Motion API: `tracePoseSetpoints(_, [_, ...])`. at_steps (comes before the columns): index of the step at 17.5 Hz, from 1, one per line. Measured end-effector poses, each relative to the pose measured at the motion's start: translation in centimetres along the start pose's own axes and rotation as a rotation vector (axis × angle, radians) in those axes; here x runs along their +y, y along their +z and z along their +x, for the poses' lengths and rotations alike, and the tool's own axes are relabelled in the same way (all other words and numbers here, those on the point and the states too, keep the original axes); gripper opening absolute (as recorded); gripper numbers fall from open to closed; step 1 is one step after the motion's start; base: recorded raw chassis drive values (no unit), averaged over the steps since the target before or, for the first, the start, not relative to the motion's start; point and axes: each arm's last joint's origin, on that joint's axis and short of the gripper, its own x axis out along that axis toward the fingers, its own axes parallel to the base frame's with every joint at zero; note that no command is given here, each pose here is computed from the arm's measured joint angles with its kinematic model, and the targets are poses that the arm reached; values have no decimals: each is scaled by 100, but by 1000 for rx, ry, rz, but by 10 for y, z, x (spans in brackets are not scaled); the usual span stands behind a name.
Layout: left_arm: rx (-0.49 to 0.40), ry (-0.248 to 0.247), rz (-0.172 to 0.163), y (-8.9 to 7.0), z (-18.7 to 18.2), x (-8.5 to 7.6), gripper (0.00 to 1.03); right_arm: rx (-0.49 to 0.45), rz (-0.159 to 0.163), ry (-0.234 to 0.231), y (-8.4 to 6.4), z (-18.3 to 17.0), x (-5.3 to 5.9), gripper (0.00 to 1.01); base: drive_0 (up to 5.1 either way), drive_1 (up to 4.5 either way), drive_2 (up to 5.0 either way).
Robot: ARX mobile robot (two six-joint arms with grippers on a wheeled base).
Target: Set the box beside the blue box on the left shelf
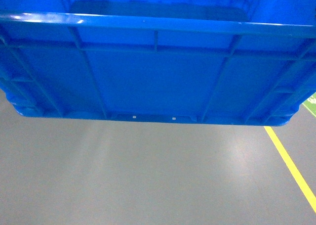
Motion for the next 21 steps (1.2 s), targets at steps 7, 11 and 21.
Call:
tracePoseSetpoints(7, [0,0,0,0,0,0,9,0,-1,0,0,0,0,10,-9,419,-436])
tracePoseSetpoints(11, [0,0,0,0,0,0,9,0,-1,0,0,0,0,10,11,441,-420])
tracePoseSetpoints(21, [3,0,1,0,0,0,9,3,-1,-1,-1,0,0,10,7,438,-423])
